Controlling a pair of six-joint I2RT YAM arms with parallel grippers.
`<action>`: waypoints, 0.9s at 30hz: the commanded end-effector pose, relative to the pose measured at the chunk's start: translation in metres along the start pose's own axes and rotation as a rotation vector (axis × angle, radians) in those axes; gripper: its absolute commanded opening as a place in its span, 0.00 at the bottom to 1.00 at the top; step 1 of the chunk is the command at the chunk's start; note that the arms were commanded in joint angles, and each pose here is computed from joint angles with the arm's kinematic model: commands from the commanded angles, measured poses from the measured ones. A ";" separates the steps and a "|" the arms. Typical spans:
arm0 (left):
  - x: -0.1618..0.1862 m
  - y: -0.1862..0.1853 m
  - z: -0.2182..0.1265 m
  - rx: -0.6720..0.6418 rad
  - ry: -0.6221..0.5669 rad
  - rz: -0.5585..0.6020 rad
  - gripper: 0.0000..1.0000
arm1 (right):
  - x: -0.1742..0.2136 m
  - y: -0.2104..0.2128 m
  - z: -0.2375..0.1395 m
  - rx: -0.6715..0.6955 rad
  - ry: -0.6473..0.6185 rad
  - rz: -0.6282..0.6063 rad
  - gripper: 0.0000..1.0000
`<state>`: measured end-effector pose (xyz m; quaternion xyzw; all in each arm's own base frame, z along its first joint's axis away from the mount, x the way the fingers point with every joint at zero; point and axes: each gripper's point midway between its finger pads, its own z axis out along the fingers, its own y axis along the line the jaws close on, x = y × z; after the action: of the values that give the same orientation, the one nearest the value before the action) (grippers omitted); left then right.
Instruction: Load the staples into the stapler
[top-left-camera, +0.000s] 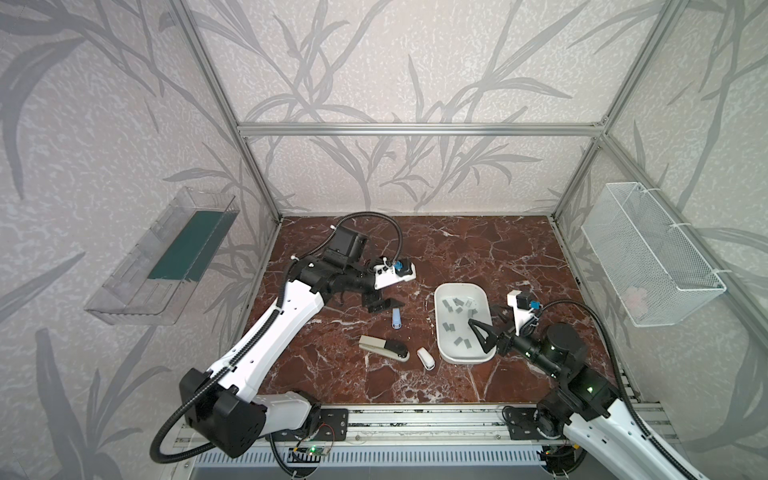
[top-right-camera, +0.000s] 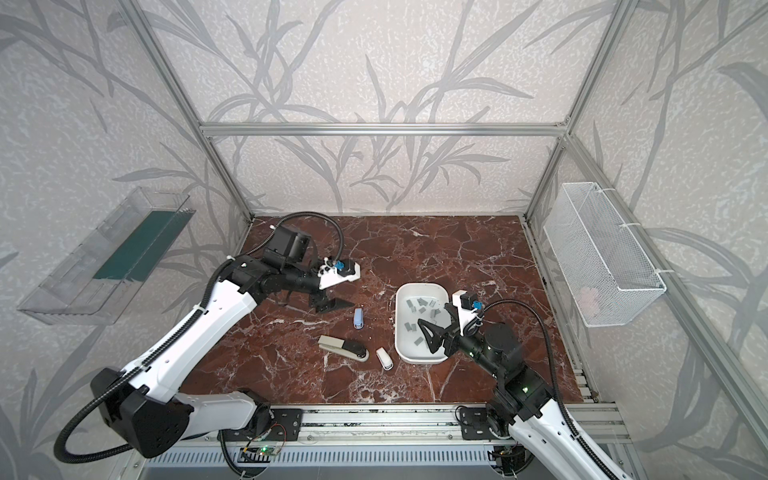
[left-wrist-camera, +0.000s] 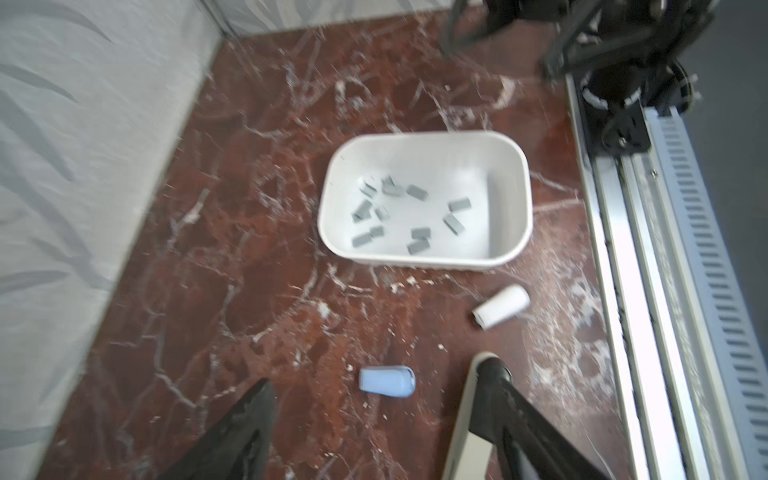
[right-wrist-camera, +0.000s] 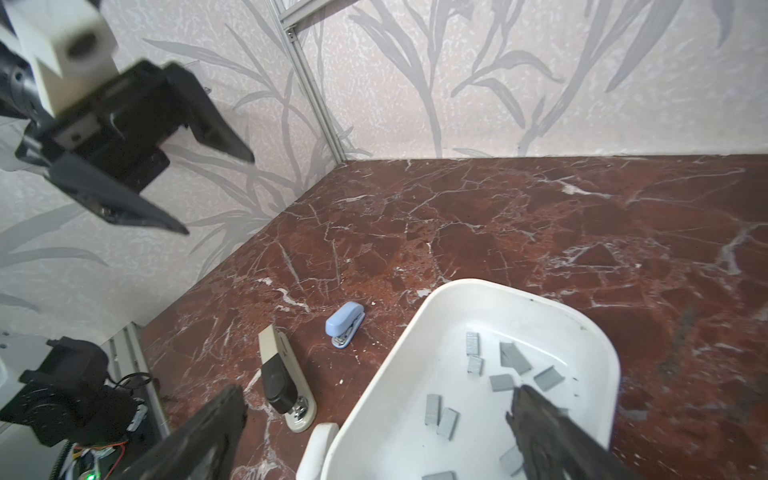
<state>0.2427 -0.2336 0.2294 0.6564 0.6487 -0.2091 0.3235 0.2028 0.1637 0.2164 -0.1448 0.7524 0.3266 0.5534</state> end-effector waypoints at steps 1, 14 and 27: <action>0.054 -0.046 0.034 0.223 0.195 0.055 0.80 | 0.018 -0.039 -0.004 0.200 0.008 -0.031 0.99; 0.103 -0.072 0.099 0.269 0.439 0.246 0.75 | 0.027 -0.046 -0.008 0.213 -0.038 -0.020 0.99; 0.129 -0.083 0.119 0.383 0.620 0.210 0.58 | 0.027 -0.042 -0.013 0.185 -0.042 -0.013 0.99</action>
<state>0.1896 -0.2310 0.0351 0.7984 0.5956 -0.0867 0.0175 0.2106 0.1271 0.1834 -0.0872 0.7645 0.2514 0.5871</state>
